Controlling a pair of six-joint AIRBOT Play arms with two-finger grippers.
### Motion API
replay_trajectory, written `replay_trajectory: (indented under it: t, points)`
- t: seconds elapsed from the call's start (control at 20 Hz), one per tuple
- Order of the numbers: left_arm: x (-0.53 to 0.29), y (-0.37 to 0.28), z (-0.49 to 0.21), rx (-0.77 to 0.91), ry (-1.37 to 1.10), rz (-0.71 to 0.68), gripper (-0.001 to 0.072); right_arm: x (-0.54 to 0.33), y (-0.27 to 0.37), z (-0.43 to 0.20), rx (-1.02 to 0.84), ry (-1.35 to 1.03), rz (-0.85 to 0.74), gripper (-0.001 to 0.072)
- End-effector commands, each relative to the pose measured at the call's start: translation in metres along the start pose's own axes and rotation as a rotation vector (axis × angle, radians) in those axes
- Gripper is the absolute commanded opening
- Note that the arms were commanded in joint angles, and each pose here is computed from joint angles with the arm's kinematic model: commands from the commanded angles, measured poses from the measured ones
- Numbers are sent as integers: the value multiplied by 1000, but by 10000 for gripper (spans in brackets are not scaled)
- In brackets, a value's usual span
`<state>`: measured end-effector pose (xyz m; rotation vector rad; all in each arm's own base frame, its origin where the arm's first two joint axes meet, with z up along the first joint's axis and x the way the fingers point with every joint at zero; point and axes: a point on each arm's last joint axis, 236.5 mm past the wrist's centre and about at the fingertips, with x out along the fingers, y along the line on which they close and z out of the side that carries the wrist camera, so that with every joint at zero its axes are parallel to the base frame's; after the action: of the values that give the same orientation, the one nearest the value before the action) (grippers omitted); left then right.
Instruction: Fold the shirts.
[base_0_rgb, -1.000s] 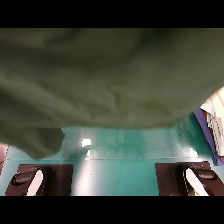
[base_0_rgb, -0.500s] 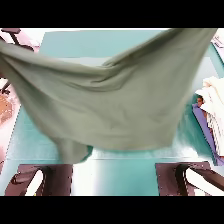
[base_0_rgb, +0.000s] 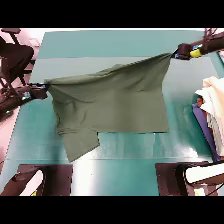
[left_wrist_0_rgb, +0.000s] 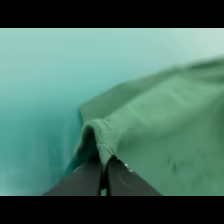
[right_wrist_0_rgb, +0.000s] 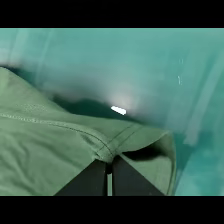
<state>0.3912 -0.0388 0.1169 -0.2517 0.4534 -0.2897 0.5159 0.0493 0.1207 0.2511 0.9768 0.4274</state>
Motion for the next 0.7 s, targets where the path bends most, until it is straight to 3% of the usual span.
replay_trajectory:
  t: [0.0, 0.15, 0.2, 0.25, 0.3, 0.35, 0.55, 0.65]
  points:
    - [30, 25, -7, -75, -57, 22, 27, 43, -23, -6, 51, 30, 8, 20]
    - [46, 35, -19, -125, -35, 23, 27, 51, -25, -4, 68, 16, 21, 23]
    - [47, 37, -21, -105, -33, 32, 28, 50, -26, -1, 67, 8, 19, 140]
    - [46, 41, -17, -82, -40, 48, 159, 49, -25, 0, 66, 2, 17, 471]
    - [45, 49, -11, -83, -58, 81, 552, 45, -27, 1, 70, -2, 13, 695]
    - [44, 56, -3, -88, -78, 113, 689, 40, -29, -1, 77, 6, 14, 695]
    - [20, 73, 14, -97, -44, 135, 693, 4, -43, -23, 140, 81, 7, 694]
    - [2, 76, -18, -163, 143, 121, 693, -20, -47, -28, 188, 85, 2, 694]
